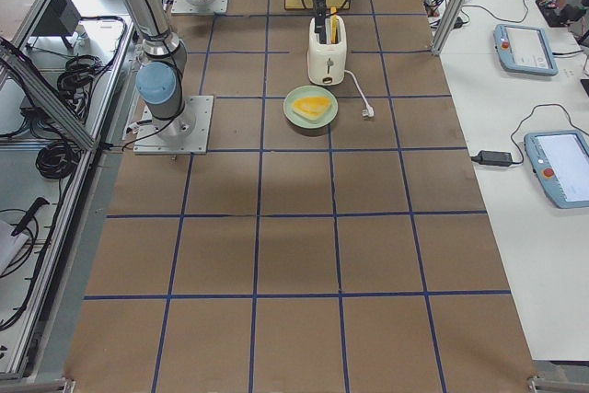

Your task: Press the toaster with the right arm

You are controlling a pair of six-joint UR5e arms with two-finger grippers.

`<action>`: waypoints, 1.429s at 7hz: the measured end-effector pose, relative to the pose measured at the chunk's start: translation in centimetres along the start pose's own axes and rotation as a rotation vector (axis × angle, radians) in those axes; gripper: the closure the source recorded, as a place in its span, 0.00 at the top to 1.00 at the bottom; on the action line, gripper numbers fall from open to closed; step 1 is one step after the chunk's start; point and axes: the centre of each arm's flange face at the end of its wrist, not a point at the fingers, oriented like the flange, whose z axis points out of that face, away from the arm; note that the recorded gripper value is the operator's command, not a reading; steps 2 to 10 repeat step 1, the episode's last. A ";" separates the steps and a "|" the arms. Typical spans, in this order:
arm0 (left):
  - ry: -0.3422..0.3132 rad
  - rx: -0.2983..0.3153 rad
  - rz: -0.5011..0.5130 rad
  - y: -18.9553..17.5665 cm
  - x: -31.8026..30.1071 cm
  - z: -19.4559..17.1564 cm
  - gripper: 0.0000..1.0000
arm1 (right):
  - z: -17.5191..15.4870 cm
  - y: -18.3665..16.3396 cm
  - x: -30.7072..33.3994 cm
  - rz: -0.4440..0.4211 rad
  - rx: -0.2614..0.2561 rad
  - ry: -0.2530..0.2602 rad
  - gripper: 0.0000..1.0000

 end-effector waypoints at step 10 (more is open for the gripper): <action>0.000 0.000 0.000 0.0 0.0 0.0 1.00 | 0.0 0.0 0.1 0.001 0.000 0.002 0.94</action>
